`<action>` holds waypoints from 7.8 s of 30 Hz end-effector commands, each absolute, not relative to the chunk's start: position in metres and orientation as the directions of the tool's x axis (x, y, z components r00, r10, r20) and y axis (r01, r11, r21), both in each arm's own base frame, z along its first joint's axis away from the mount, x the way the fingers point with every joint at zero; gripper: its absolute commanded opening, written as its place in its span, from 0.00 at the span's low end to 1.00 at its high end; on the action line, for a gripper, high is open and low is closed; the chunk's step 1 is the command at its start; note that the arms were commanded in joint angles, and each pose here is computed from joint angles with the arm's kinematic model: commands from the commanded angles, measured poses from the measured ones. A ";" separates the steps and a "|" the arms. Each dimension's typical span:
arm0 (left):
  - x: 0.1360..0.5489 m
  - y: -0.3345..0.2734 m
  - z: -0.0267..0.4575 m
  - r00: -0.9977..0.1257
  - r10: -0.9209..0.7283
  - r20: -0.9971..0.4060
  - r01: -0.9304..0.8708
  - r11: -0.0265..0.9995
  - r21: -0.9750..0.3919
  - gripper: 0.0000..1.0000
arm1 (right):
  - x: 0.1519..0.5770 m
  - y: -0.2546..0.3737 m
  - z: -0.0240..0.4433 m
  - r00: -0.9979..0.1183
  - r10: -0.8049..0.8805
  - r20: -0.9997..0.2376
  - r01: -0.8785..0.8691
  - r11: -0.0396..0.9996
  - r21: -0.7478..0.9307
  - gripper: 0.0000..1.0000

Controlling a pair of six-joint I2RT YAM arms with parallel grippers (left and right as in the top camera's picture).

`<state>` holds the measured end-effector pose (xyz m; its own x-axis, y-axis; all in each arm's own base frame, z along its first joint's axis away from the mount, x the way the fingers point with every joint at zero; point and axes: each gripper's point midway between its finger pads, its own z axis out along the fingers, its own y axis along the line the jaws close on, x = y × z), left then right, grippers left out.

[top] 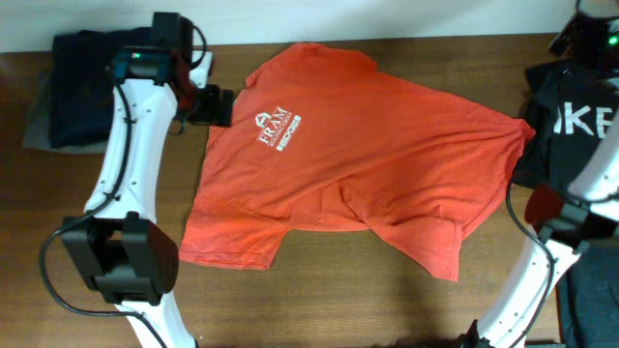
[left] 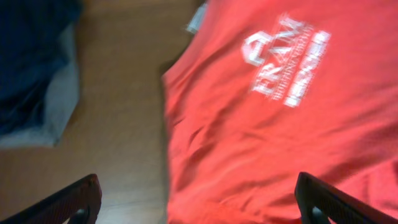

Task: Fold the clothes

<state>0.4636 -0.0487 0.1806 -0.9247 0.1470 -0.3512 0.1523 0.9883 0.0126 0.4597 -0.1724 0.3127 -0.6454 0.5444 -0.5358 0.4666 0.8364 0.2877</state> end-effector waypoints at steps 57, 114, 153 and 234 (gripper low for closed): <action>0.491 -0.088 0.184 -0.856 0.237 -0.459 0.279 0.960 -0.025 0.99 | 0.173 -0.001 0.000 -0.759 0.636 0.139 0.648 0.758 0.071 0.83; 0.489 -0.080 0.182 -0.859 0.261 -0.440 0.279 0.960 0.024 0.99 | 0.194 -0.016 0.154 -0.717 0.696 0.035 0.697 0.715 0.048 0.04; 0.470 -0.107 0.157 -0.883 0.262 -0.389 0.338 0.930 -0.142 0.38 | 0.198 -0.002 0.073 -0.763 0.646 0.014 0.645 0.761 0.068 0.04; 0.474 0.064 -0.010 -0.986 -0.003 -0.166 0.000 1.000 -0.019 0.01 | 0.281 -0.035 0.036 -0.785 0.615 -0.075 0.569 0.763 0.307 0.04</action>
<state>0.4798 0.0485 0.0028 -0.9802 0.0094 -0.1977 0.0194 0.9986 -0.0488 0.2785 -0.0414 0.0362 -0.7727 0.6287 -0.0874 0.5894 0.7618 0.2689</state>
